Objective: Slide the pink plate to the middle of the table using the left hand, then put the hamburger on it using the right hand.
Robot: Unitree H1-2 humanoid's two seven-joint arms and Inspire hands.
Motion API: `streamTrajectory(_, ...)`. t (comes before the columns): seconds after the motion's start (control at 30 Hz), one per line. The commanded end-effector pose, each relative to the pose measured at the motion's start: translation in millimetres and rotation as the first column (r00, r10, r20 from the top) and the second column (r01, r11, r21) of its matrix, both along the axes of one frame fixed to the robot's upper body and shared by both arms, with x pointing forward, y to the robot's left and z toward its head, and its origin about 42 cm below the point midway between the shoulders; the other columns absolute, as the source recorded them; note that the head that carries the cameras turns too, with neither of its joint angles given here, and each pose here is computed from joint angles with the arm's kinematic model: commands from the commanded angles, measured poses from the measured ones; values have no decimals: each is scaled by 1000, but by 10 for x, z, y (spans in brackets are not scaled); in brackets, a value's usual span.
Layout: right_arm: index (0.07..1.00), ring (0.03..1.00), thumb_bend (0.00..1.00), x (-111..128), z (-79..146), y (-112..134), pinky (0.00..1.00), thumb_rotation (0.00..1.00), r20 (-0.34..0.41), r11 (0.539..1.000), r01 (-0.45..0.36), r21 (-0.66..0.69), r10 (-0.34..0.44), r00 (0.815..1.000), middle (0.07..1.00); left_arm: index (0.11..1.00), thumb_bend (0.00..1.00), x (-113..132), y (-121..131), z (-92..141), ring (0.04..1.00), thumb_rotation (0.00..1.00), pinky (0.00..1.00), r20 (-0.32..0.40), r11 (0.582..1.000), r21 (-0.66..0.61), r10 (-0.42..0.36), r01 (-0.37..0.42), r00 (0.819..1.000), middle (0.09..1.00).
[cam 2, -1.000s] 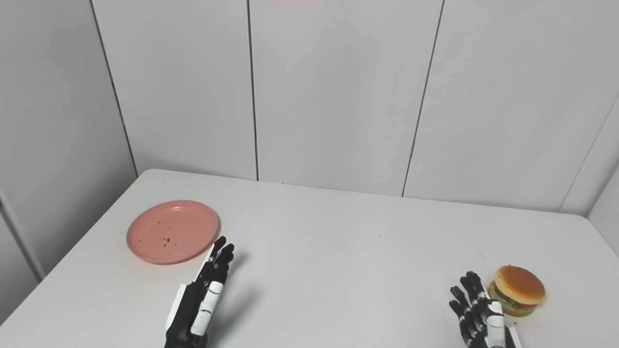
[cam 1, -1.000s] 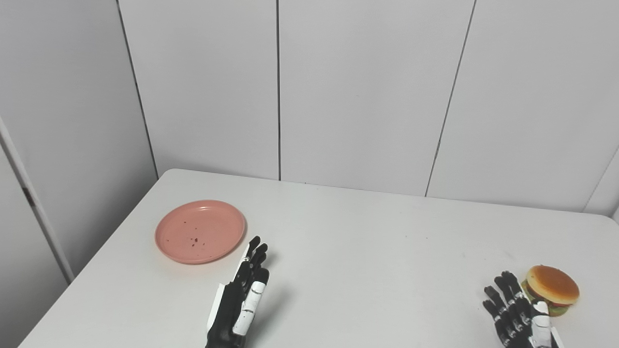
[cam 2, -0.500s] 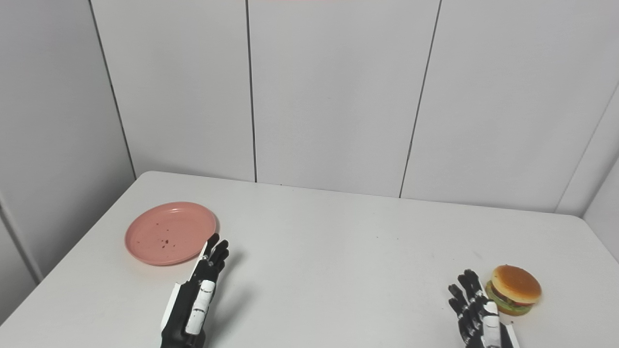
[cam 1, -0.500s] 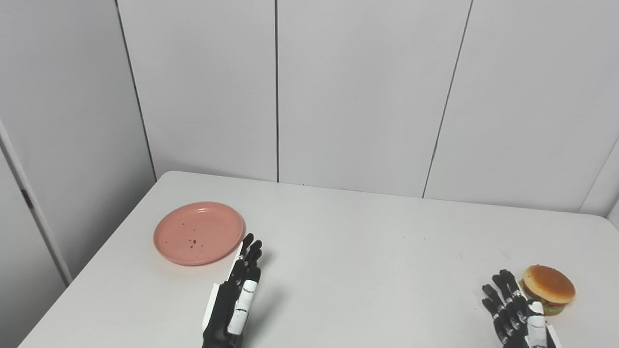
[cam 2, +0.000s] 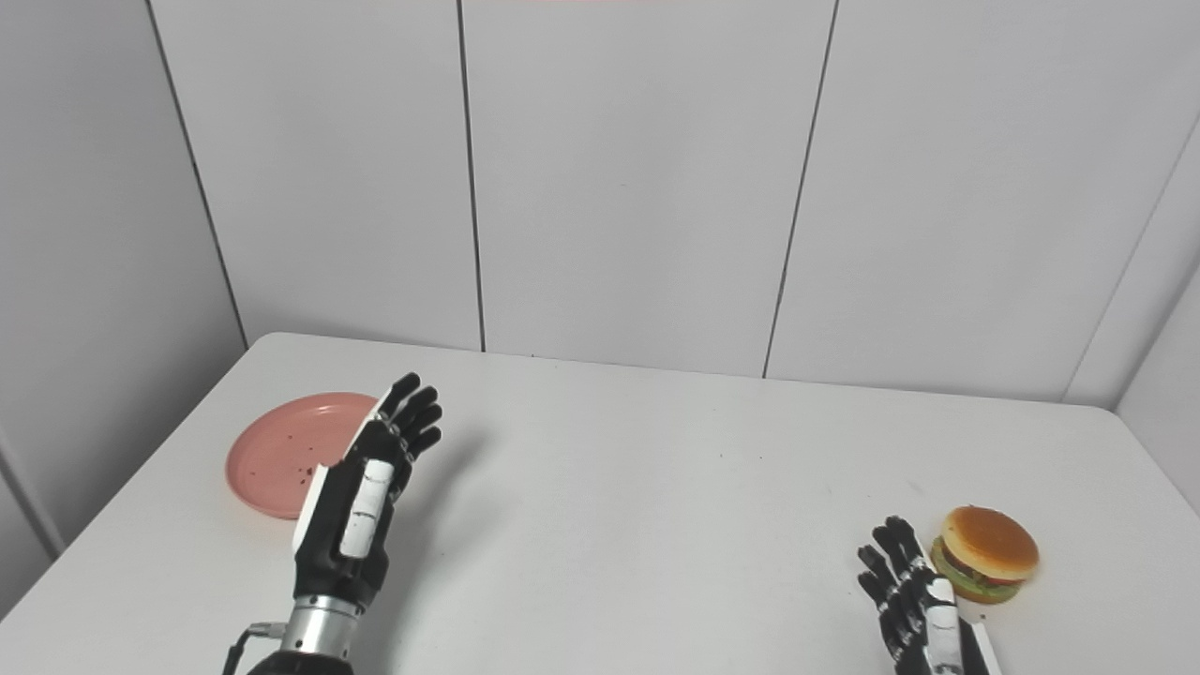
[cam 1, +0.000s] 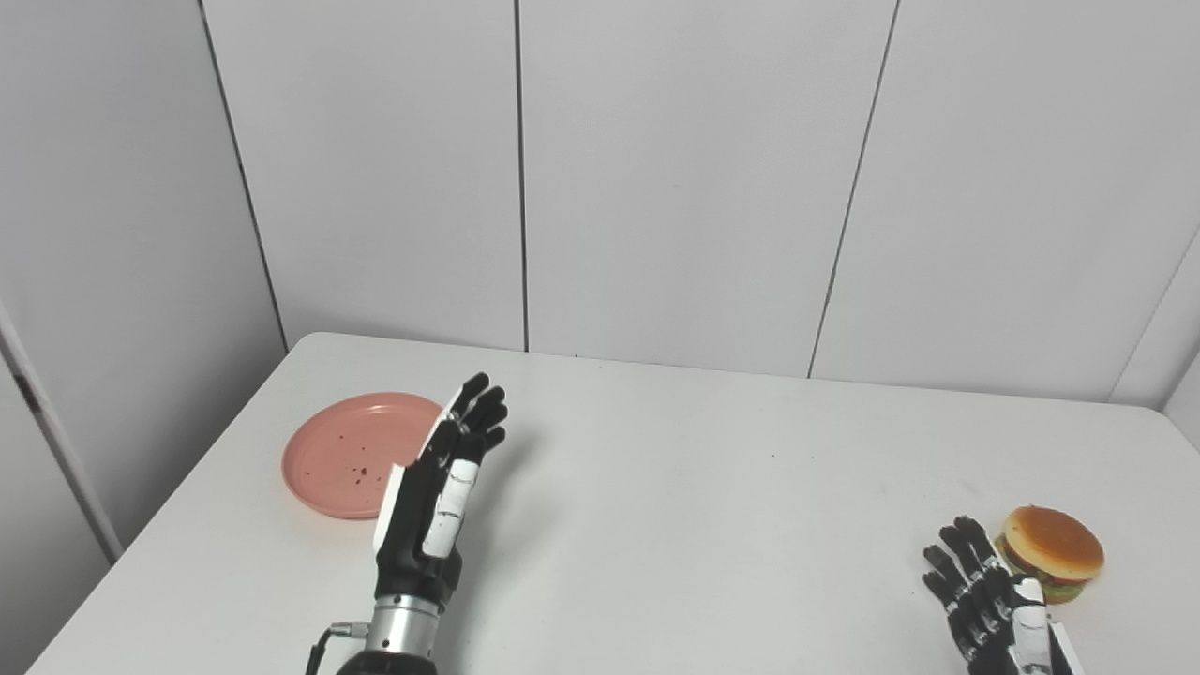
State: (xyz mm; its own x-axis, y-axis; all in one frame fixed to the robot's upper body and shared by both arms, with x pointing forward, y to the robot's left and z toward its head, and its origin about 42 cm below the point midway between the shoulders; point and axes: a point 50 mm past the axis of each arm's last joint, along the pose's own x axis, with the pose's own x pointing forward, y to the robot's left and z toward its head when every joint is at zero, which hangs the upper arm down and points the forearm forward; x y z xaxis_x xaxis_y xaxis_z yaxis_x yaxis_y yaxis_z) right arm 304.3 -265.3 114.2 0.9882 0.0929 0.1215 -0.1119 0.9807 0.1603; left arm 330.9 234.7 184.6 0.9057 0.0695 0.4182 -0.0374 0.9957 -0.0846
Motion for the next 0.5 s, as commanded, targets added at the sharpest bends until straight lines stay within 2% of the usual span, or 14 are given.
streamTrajectory(0.0,945,929,861,-96,-276,25,958,1000,-81,1000,-4,13,5,997,945,882,898,141,121,236,898,828,900,87,1000,19,7,-8,996,895)
streamTrajectory(0.13,936,925,859,-107,-279,26,957,1000,-80,1000,-5,17,6,997,934,870,955,393,394,455,893,820,869,149,997,45,52,-59,988,892)
streamTrajectory(0.27,933,923,864,-112,-284,16,952,1000,-79,1000,-8,16,9,997,932,872,994,513,612,594,869,834,842,181,989,87,101,-118,978,879)
streamTrajectory(0.47,928,922,868,-126,-290,0,953,1000,-84,1000,-7,15,9,996,925,871,1000,807,1090,644,882,832,846,177,971,153,157,-185,972,882)
